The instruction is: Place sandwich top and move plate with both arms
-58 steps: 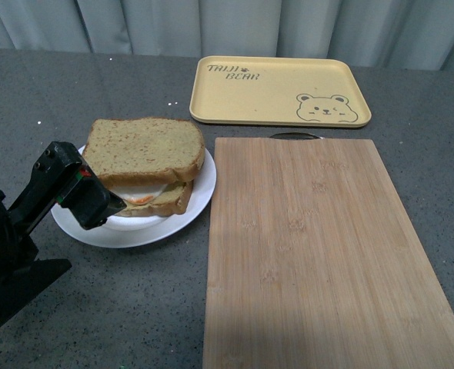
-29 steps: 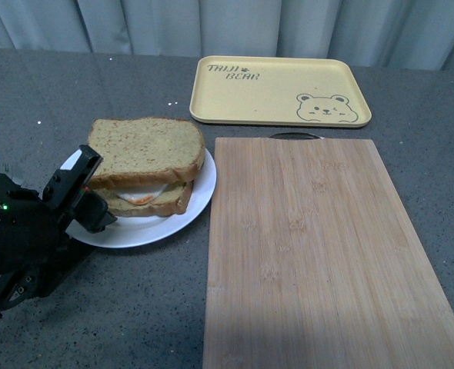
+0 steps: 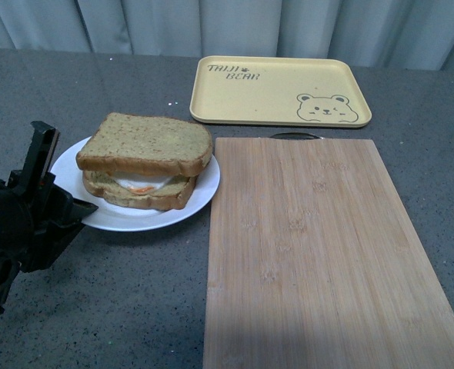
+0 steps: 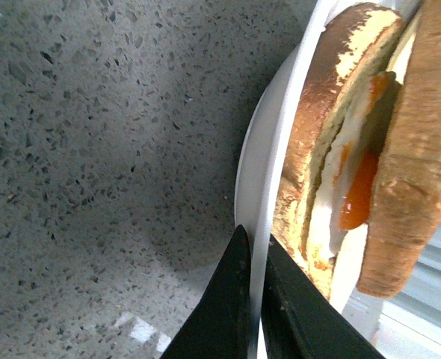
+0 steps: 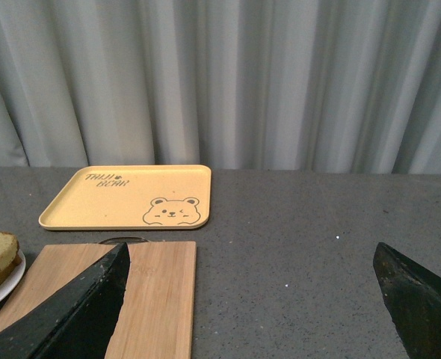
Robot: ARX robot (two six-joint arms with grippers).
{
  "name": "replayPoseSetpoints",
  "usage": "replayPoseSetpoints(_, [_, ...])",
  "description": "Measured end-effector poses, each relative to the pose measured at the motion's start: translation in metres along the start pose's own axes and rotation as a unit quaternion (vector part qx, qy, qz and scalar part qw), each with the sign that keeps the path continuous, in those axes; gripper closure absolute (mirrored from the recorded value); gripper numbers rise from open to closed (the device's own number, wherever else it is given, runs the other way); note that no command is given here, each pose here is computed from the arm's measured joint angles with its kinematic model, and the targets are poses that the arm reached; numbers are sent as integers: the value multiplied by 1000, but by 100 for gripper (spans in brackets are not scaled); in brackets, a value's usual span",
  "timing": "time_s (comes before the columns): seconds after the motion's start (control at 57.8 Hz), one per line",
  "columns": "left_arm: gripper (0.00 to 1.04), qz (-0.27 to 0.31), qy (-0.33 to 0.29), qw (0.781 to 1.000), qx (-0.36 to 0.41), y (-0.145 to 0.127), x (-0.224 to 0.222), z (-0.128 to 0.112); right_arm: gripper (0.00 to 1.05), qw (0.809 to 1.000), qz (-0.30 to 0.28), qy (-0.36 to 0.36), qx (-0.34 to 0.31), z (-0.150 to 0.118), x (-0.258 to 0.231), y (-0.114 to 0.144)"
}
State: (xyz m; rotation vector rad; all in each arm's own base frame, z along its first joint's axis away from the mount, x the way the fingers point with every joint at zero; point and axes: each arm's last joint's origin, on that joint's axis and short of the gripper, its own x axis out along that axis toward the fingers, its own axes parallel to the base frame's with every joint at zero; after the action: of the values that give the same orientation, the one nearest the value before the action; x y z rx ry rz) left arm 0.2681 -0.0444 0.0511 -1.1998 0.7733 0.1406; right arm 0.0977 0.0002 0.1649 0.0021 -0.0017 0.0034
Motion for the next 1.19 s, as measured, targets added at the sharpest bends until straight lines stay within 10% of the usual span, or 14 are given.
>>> replayPoseSetpoints(0.225, [101,-90,16,995,-27,-24,-4,-7,9,1000,0,0,0,0,0,0])
replayPoseSetpoints(0.762, [101,-78,35,996,22,-153,100,-43,9,1000,0,0,0,0,0,0])
replayPoseSetpoints(1.195, [101,-61,27,998,-5,-169,155,-40,9,1000,0,0,0,0,0,0])
